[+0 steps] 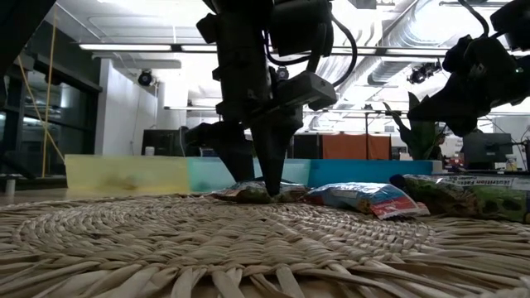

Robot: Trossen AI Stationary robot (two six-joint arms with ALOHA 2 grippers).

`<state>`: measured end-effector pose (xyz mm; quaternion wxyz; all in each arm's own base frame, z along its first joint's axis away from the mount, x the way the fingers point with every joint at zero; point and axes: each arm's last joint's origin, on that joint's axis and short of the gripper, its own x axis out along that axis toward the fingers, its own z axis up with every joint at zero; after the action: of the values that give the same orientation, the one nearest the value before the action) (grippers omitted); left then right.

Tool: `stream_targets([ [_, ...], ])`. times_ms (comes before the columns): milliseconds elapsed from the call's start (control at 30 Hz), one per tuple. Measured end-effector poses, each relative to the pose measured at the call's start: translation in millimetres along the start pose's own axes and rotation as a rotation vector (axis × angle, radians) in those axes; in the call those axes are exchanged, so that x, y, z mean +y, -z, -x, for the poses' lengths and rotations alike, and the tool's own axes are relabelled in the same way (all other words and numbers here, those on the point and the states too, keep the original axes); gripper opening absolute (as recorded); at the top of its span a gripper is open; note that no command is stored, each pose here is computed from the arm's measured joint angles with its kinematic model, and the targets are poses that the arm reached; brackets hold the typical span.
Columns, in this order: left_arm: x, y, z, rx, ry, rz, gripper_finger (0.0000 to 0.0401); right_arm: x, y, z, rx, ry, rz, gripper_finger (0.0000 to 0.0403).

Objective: Pick and place Granola Bars by type
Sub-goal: Put the yellow granola bar into the green bin

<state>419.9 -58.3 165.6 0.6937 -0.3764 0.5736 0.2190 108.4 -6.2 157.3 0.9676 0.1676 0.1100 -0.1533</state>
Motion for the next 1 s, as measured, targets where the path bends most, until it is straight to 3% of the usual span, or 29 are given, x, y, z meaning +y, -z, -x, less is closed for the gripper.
stream_targets([
  [400, -0.2, 0.8, 0.0, 0.031, 0.016, 0.0, 0.0089, 0.0, 0.0, 0.0, 0.0, 0.0, 0.0, 0.0],
  [767, -0.9, 1.1, 0.3, 0.045, 0.03, -0.006, 0.0071, 0.0, 0.0, 0.0, 0.0, 0.0, 0.0, 0.0],
  [1000, -12.8, -6.7, 24.6, -0.008, 0.042, -0.06, 0.0071, 0.0, 0.0, 0.0, 0.0, 0.0, 0.0, 0.0],
])
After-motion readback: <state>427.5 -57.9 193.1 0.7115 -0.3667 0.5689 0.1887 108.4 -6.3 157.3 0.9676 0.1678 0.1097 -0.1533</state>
